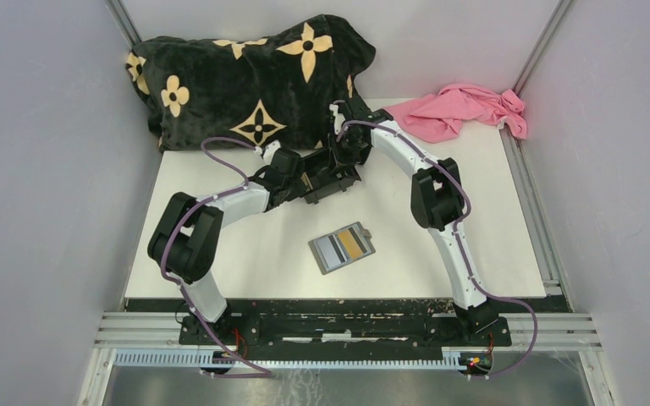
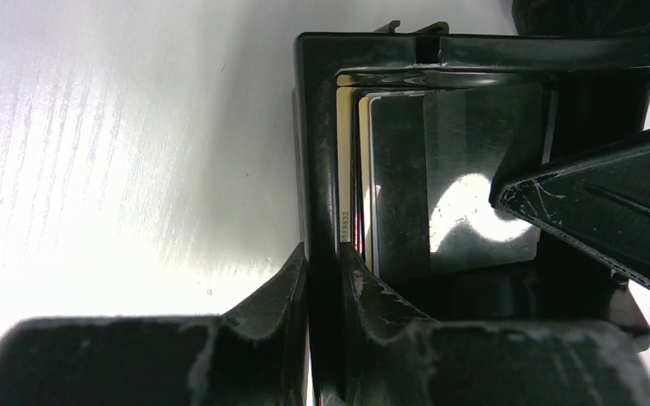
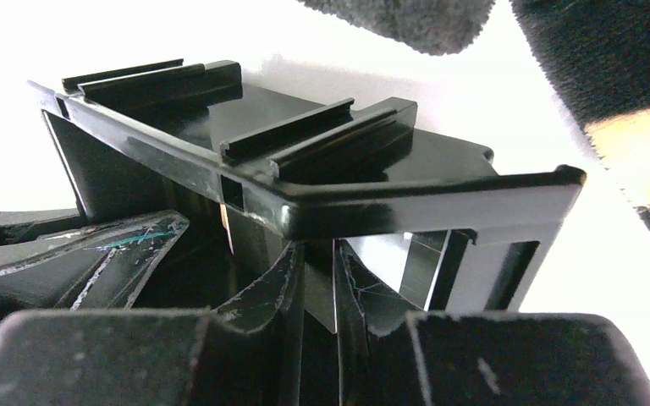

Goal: Put the credit cards into the card holder
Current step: Pick up the credit card from the storage box.

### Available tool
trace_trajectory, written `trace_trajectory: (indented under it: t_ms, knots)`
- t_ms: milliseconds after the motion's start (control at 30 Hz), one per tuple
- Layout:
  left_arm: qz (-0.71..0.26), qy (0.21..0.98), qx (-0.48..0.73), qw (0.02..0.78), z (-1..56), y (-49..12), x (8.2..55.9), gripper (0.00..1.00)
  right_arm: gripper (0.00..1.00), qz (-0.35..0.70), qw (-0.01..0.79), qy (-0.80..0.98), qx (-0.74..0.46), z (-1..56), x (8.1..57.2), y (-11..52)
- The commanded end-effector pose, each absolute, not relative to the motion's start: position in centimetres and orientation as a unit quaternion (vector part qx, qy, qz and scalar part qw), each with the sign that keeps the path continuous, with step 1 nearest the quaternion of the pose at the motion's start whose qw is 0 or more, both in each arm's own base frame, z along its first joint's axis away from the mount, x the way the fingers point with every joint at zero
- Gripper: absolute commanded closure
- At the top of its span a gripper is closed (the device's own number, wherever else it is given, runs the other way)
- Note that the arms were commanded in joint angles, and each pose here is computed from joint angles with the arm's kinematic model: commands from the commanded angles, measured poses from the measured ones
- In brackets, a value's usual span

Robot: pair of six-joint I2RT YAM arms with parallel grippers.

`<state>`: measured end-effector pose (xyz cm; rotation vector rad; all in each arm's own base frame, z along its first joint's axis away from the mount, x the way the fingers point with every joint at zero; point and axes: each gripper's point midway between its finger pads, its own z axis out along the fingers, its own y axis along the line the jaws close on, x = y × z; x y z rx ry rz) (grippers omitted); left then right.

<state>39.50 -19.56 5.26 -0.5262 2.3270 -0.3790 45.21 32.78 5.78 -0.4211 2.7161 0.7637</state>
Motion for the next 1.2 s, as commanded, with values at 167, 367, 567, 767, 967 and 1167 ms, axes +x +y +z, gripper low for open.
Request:
trace_trajectory:
  t_ms: [167, 367, 567, 767, 967, 1167]
  knots:
    - [-0.102, 0.925, -0.172, 0.324, 3.3, -18.0, 37.1, 0.79, 0.89, 0.257, 0.235, 0.925, -0.152, 10.1, 48.4, 32.0]
    - [-0.103, 0.922, -0.174, 0.329, 3.7, -18.0, 37.3, 0.79, 0.98, 0.269, 0.253, 0.917, -0.152, 11.3, 48.6, 32.3]
    - [-0.113, 0.915, -0.176, 0.344, 5.2, -18.4, 38.2, 0.77, 0.99, 0.283, 0.269, 0.908, -0.149, 12.8, 48.7, 32.6]
    - [-0.122, 0.904, -0.179, 0.369, 7.7, -18.8, 39.5, 0.68, 0.99, 0.287, 0.300, 0.897, -0.150, 15.2, 48.7, 32.4]
    - [-0.124, 0.894, -0.186, 0.390, 10.1, -18.8, 40.3, 0.61, 0.99, 0.291, 0.316, 0.890, -0.152, 17.1, 48.4, 32.2]
    - [-0.130, 0.880, -0.191, 0.415, 12.8, -18.9, 40.7, 0.58, 0.99, 0.293, 0.328, 0.885, -0.153, 18.8, 47.3, 31.6]
